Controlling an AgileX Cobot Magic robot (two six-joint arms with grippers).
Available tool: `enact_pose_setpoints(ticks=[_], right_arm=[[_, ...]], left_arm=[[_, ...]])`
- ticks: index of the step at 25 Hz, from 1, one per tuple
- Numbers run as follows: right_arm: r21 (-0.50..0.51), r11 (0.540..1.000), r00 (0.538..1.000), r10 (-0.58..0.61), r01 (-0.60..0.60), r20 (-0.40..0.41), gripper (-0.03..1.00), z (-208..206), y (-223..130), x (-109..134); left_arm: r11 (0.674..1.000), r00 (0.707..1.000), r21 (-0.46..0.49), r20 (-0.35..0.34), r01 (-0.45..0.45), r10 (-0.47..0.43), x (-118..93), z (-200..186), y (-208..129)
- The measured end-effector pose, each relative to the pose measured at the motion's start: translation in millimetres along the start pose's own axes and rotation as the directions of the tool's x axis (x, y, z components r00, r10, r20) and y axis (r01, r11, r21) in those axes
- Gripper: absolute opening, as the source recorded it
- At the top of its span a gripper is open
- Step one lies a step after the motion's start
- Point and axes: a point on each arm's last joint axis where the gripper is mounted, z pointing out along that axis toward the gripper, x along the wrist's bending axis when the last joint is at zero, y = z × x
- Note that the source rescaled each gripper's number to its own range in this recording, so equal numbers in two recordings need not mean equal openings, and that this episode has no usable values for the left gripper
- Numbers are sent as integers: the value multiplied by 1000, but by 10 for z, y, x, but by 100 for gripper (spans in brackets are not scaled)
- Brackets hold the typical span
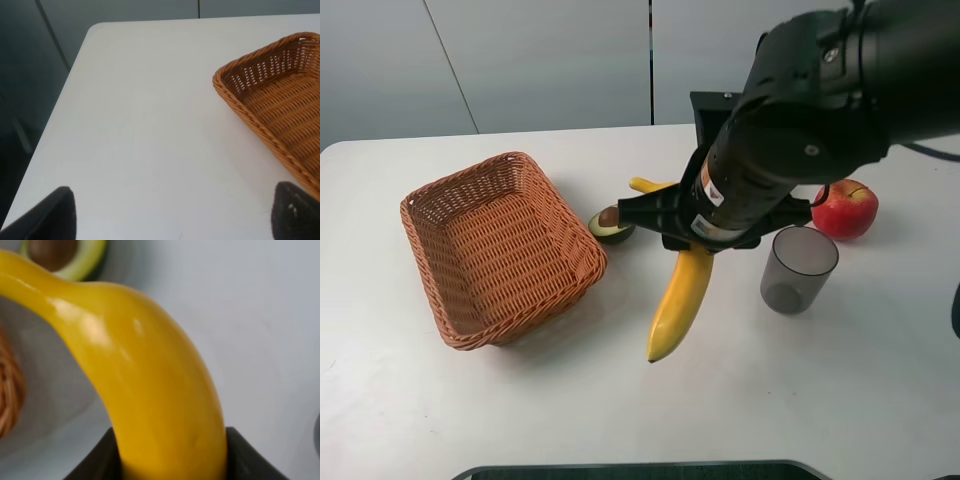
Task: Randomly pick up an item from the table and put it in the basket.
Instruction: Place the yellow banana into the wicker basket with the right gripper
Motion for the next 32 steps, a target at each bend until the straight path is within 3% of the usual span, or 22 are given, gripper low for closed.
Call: enact_pose_setpoints(ticks=[5, 10, 16, 22, 26, 32], right_arm=[[-52, 977, 975, -210, 206, -70, 0, -318, 317, 252], [-127, 942, 940, -325, 312, -101, 0, -373, 633, 561], [-177, 914, 913, -389, 365, -123, 0, -99, 861, 904], [-305, 864, 865, -466, 400, -188, 0, 206, 860, 1178], [-332, 834, 839, -513, 440, -178, 0, 369, 821, 1249], [-293, 810, 820, -559, 508, -126, 0, 669, 744, 1246]], left_arm=[[1000, 1000, 0, 0, 2, -2, 0, 0, 0], [1000, 1000, 0, 0, 2, -2, 0, 0, 0], [1000, 1000, 0, 0, 2, -2, 0, 0, 0], [1000, 1000, 0, 0, 2, -2, 0, 0, 0], [1000, 1000, 0, 0, 2, -2, 0, 0, 0], [1000, 1000, 0, 0, 2, -2, 0, 0, 0]])
